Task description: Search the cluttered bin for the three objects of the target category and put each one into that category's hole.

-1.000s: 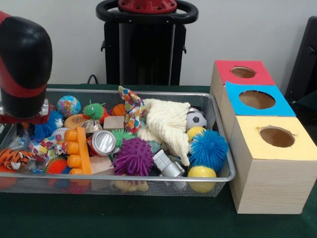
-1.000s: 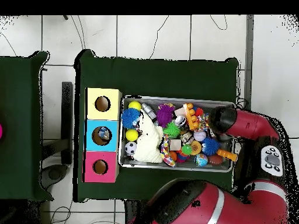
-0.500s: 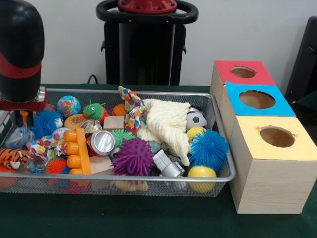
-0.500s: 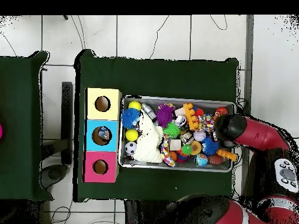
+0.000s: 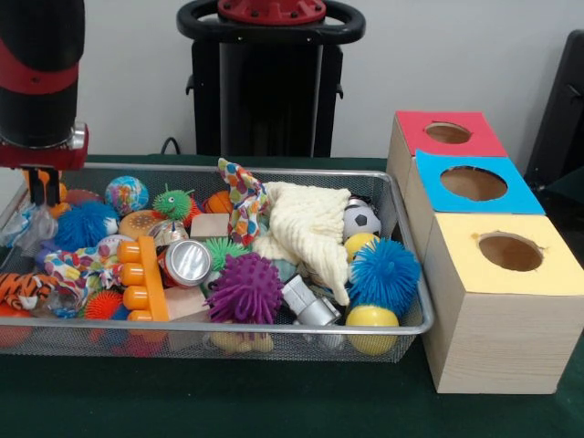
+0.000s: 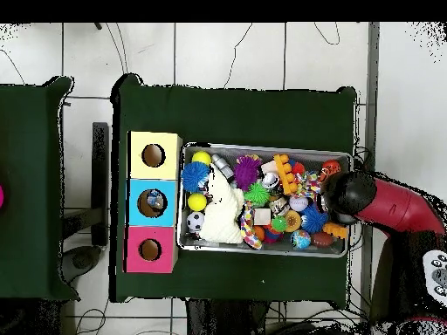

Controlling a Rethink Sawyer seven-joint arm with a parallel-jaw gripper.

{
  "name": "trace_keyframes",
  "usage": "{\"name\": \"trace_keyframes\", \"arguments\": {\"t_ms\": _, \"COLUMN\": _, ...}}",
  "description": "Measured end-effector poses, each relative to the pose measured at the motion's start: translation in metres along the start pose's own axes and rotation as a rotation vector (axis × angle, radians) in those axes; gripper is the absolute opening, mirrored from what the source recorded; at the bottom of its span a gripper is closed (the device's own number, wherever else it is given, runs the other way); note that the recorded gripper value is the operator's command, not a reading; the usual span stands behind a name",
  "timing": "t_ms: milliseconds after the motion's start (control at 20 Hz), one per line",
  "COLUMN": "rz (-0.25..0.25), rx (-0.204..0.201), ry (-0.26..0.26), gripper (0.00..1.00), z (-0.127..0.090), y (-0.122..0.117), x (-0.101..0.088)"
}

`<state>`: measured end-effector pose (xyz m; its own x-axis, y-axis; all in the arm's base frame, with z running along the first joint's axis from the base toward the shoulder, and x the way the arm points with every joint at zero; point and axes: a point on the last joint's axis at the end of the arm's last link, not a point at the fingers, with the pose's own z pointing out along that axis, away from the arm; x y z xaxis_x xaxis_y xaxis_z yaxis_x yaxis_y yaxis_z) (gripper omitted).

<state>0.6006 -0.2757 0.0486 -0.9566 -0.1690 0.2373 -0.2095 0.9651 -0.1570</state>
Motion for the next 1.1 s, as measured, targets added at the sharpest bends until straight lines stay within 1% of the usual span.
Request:
{"name": "trace_keyframes", "arguments": {"t_ms": 150, "rz": -0.001, "rx": 0.006, "ry": -0.031, "gripper": 0.0, "z": -0.021, "y": 0.001, "x": -0.004}}
{"name": "trace_keyframes", "arguments": {"t_ms": 400, "rz": -0.003, "rx": 0.007, "ry": -0.055, "gripper": 0.0, "z": -0.042, "y": 0.005, "x": -0.003}}
{"name": "trace_keyframes", "arguments": {"t_ms": 600, "rz": -0.004, "rx": -0.006, "ry": -0.071, "gripper": 0.0, "z": -0.051, "y": 0.008, "x": -0.002}}
{"name": "trace_keyframes", "arguments": {"t_ms": 750, "rz": -0.002, "rx": -0.022, "ry": -0.094, "gripper": 0.0, "z": -0.056, "y": 0.01, "x": 0.0}}
{"name": "trace_keyframes", "arguments": {"t_ms": 950, "rz": 0.005, "rx": -0.049, "ry": -0.133, "gripper": 0.0, "z": -0.06, "y": 0.012, "x": 0.002}}
{"name": "trace_keyframes", "arguments": {"t_ms": 1000, "rz": 0.01, "rx": -0.062, "ry": -0.148, "gripper": 0.0, "z": -0.061, "y": 0.013, "x": 0.003}}
{"name": "trace_keyframes", "arguments": {"t_ms": 1100, "rz": 0.013, "rx": -0.078, "ry": -0.161, "gripper": 0.0, "z": -0.061, "y": 0.015, "x": 0.005}}
